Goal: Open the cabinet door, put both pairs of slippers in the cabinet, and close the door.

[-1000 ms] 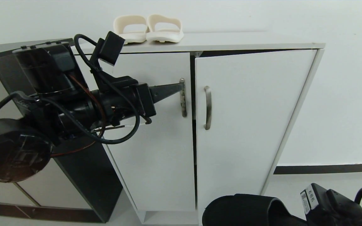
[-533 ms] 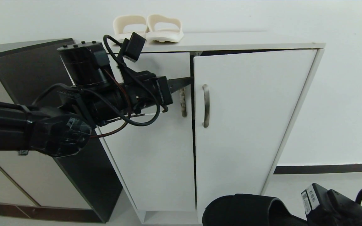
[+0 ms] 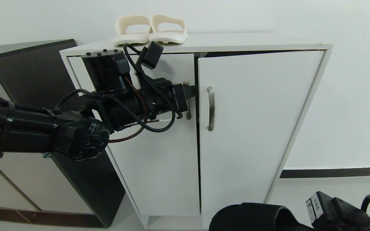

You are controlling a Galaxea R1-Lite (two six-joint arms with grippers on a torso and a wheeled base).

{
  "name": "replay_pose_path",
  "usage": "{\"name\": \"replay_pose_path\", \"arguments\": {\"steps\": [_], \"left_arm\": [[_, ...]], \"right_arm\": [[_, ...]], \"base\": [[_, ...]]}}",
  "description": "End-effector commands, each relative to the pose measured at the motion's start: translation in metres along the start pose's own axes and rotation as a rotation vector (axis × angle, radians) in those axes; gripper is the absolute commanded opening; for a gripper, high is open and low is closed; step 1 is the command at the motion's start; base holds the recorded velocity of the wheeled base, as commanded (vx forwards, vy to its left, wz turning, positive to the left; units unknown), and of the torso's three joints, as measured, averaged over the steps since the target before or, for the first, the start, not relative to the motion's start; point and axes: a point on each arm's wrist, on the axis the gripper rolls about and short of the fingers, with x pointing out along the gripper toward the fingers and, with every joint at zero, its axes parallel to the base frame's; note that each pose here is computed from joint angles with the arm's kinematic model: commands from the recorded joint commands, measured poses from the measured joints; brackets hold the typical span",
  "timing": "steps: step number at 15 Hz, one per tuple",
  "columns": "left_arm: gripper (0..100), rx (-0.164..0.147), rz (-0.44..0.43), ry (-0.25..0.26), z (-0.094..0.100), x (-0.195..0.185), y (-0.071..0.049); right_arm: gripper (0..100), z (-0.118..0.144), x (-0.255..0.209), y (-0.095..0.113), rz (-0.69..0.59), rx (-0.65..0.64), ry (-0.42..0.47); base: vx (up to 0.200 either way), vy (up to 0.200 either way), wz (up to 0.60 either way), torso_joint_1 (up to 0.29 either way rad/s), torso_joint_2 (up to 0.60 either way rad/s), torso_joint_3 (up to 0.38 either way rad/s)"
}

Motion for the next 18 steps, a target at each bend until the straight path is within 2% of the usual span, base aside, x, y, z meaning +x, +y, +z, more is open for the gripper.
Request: {"name": "replay_pose_path", "arguments": {"steps": [1, 4, 5, 6, 7, 9, 10, 12, 14, 15, 16, 17, 18], "left_arm": [[0, -0.007, -0.009, 0.010, -0.004, 0.004, -0.002], [0, -0.010, -0.015, 0.015, -0.006, 0.005, -0.004], [0, -0.011, -0.022, 0.022, -0.010, 0.004, -0.011], [0, -0.013, -0.019, 0.026, -0.014, 0.002, -0.034], [0, -0.017, -0.027, 0.028, -0.018, 0.003, -0.050], [0, -0.020, -0.085, 0.036, -0.026, 0.007, -0.076], [0, -0.020, -0.105, 0.032, -0.027, 0.008, -0.082], [0, -0.016, -0.105, 0.022, -0.027, 0.009, -0.083], [0, -0.005, -0.033, -0.012, -0.020, 0.003, -0.072], [0, 0.023, 0.081, -0.104, -0.001, -0.018, -0.073], [0, 0.036, 0.157, -0.163, 0.016, -0.039, -0.078], [0, 0.033, 0.252, -0.186, 0.024, -0.064, -0.088], [0, 0.026, 0.408, -0.162, 0.024, -0.096, -0.099]], "right_arm": [[0, 0.000, 0.001, 0.000, 0.003, 0.001, 0.002], [0, -0.003, 0.000, 0.001, 0.004, 0.001, 0.012], [0, -0.011, -0.002, 0.003, 0.010, 0.002, 0.028], [0, -0.023, -0.009, 0.011, 0.049, -0.019, 0.039], [0, -0.033, -0.016, 0.020, 0.088, -0.043, 0.044], [0, -0.039, -0.026, 0.028, 0.138, -0.086, 0.019], [0, -0.039, -0.026, 0.028, 0.138, -0.090, 0.020], [0, -0.039, -0.019, 0.027, 0.128, -0.078, 0.046], [0, -0.028, -0.011, 0.022, 0.096, -0.059, 0.043], [0, -0.013, 0.000, 0.010, -0.014, -0.027, 0.036], [0, -0.002, 0.011, 0.004, -0.135, 0.015, 0.034], [0, 0.011, 0.023, -0.001, -0.233, 0.094, -0.003], [0, 0.024, 0.034, -0.005, -0.314, 0.173, -0.069]], "base": [[0.000, 0.000, 0.00, 0.000, 0.00, 0.000], [-0.067, 0.000, 0.00, -0.001, 0.00, 0.001], [-0.200, 0.000, 0.00, 0.002, 0.00, 0.002], [-0.200, 0.000, 0.00, 0.017, 0.00, 0.002], [-0.200, 0.000, 0.00, 0.007, 0.01, 0.002], [-0.200, 0.000, 0.00, 0.002, 0.00, 0.002], [-0.200, 0.000, 0.00, -0.002, 0.00, 0.007], [-0.200, 0.000, 0.00, 0.000, 0.00, -0.002], [0.000, 0.000, 0.00, 0.000, 0.00, 0.000], [0.000, 0.000, 0.00, 0.000, 0.00, 0.000], [0.000, 0.000, 0.00, 0.000, 0.00, 0.000], [0.000, 0.000, 0.00, 0.000, 0.00, 0.000], [0.000, 0.000, 0.00, 0.000, 0.00, 0.000]]}}
